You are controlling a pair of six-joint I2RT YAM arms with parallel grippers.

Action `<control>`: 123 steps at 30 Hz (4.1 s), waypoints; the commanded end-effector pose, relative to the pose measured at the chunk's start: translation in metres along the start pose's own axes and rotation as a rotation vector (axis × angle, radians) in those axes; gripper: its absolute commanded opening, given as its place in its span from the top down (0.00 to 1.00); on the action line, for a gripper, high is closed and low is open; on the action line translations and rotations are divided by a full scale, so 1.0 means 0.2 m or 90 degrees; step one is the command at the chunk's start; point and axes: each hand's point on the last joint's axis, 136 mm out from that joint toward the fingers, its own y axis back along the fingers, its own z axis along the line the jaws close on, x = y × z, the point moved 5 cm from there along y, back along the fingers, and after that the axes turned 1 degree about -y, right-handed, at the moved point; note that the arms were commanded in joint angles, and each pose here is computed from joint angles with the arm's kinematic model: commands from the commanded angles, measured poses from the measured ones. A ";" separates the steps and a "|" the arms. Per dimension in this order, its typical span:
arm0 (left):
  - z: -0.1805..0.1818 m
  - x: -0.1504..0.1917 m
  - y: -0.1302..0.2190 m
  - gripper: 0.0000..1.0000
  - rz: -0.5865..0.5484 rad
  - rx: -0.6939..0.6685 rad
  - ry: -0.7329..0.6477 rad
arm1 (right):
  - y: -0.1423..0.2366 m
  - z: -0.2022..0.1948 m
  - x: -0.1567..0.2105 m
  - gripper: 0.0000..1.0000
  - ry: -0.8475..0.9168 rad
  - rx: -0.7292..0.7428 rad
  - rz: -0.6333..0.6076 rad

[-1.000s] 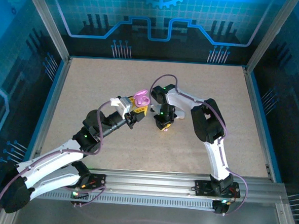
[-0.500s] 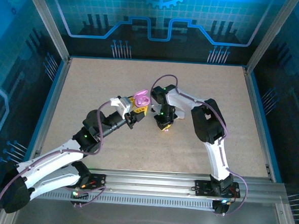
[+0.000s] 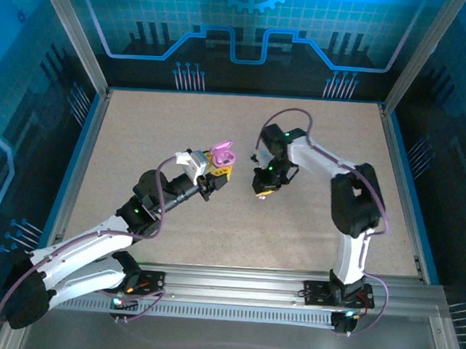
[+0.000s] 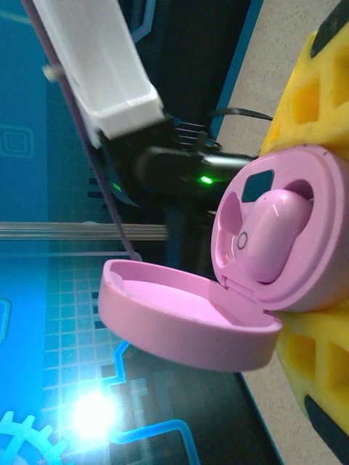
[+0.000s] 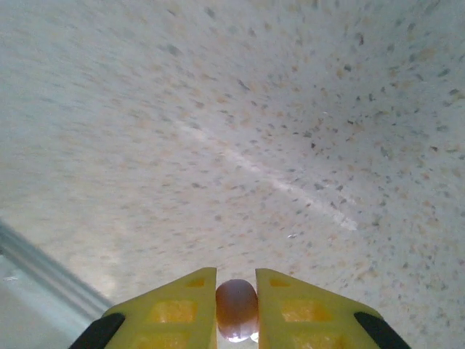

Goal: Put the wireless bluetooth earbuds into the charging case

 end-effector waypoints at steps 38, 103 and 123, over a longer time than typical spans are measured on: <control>-0.13 0.11 -0.21 0.68 -0.018 0.180 0.041 | 0.90 0.53 0.22 0.82 0.093 -0.393 -0.233; -0.15 0.02 -0.20 0.67 -0.041 0.207 0.061 | 0.88 0.52 0.20 0.64 0.113 -0.277 -0.294; -0.20 0.01 -0.18 0.67 -0.026 0.245 0.031 | 1.05 0.48 0.14 0.52 0.026 -0.296 -0.391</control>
